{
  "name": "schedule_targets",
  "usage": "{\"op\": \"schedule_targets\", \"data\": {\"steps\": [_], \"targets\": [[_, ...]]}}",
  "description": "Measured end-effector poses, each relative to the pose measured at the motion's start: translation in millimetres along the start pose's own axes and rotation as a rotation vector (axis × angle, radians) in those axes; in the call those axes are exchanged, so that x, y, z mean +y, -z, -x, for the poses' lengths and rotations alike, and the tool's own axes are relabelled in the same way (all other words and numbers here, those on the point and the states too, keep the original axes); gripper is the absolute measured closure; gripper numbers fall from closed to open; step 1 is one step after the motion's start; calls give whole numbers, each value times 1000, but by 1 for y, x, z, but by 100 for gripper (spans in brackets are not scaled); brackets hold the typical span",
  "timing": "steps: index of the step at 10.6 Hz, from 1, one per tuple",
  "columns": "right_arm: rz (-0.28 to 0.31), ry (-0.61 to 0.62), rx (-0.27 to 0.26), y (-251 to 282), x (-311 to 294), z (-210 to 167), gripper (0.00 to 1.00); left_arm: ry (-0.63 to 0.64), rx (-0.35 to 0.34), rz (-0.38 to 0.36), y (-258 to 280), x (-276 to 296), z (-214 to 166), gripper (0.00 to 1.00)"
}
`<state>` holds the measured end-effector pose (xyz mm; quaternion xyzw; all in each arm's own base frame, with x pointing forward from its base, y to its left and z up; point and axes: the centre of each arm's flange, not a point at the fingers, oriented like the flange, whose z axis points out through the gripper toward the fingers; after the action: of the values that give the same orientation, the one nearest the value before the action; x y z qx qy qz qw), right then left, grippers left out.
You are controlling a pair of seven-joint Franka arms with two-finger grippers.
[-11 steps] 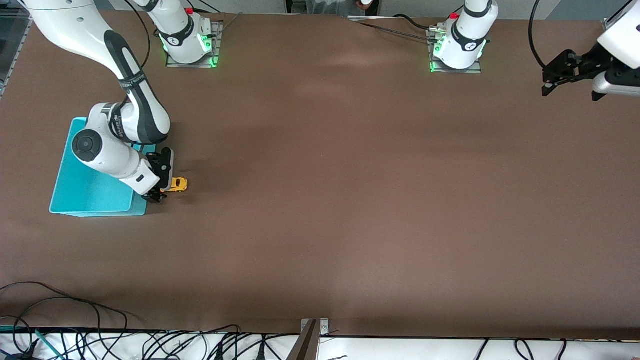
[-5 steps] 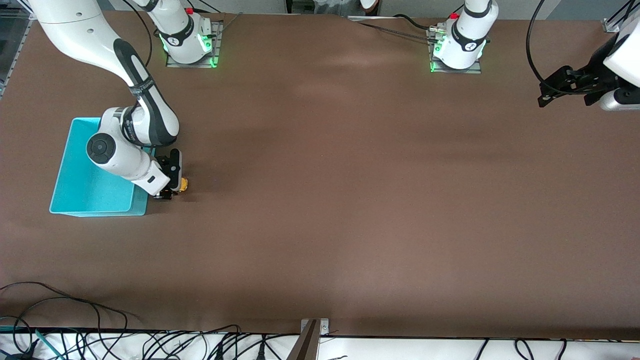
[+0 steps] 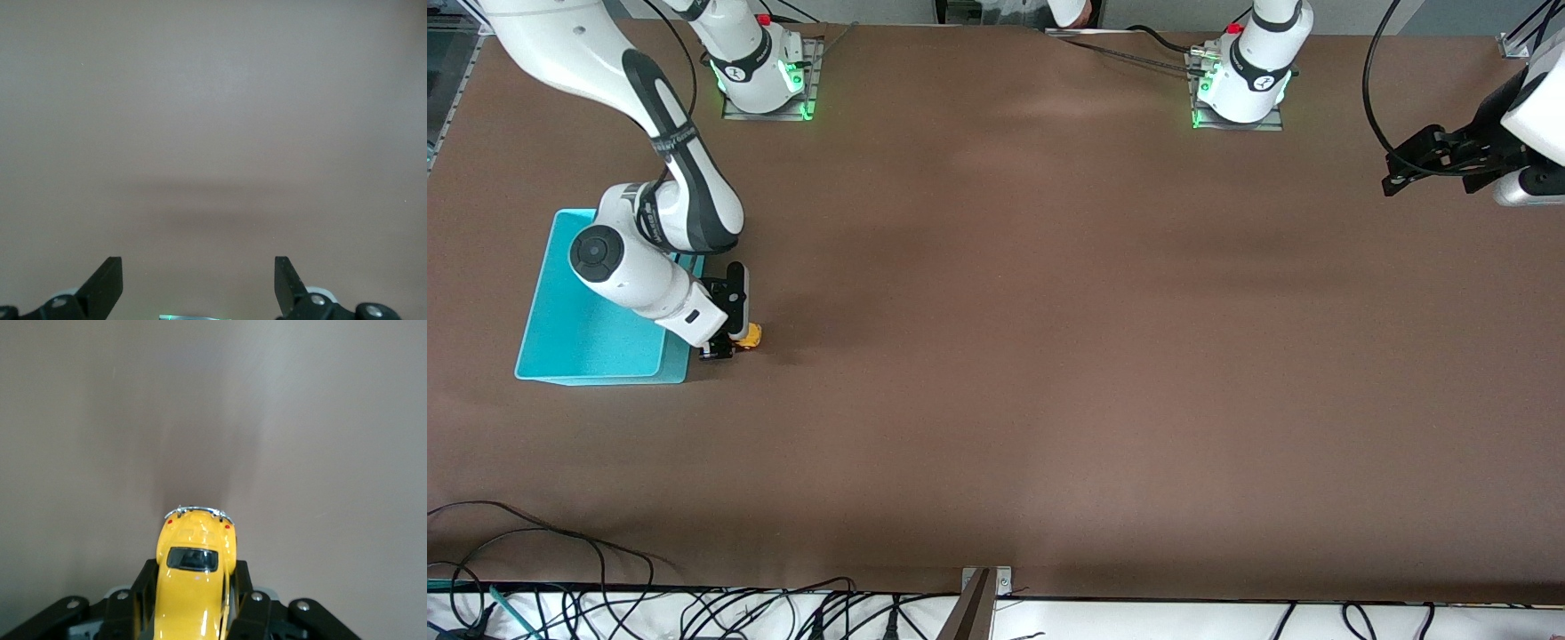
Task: Wind up and store yellow beetle car
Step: 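Lift the car with the right gripper and carry it over the box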
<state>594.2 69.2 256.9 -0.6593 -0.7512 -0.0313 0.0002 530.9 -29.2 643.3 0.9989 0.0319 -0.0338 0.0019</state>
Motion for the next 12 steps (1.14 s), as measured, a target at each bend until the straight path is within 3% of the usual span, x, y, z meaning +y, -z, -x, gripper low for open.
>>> {"op": "schedule_targets", "data": {"steps": [3,5,8,10,12], "targets": [[-49,-118,-1,85,23,2,51,4,-1,0,0,-1,0,0],[-68,-218,-28,111,25,56,51,5,-1,0,0,-1,-1,0],[-110,-345,-62,104,0,137,51,4,-1,0,-1,0,0,0],[-142,-371,-65,86,-16,150,51,-2,-1,0,-1,3,0,0],[-123,-412,-77,70,-36,171,51,-20,-1,-2,-1,12,1,0]]}}
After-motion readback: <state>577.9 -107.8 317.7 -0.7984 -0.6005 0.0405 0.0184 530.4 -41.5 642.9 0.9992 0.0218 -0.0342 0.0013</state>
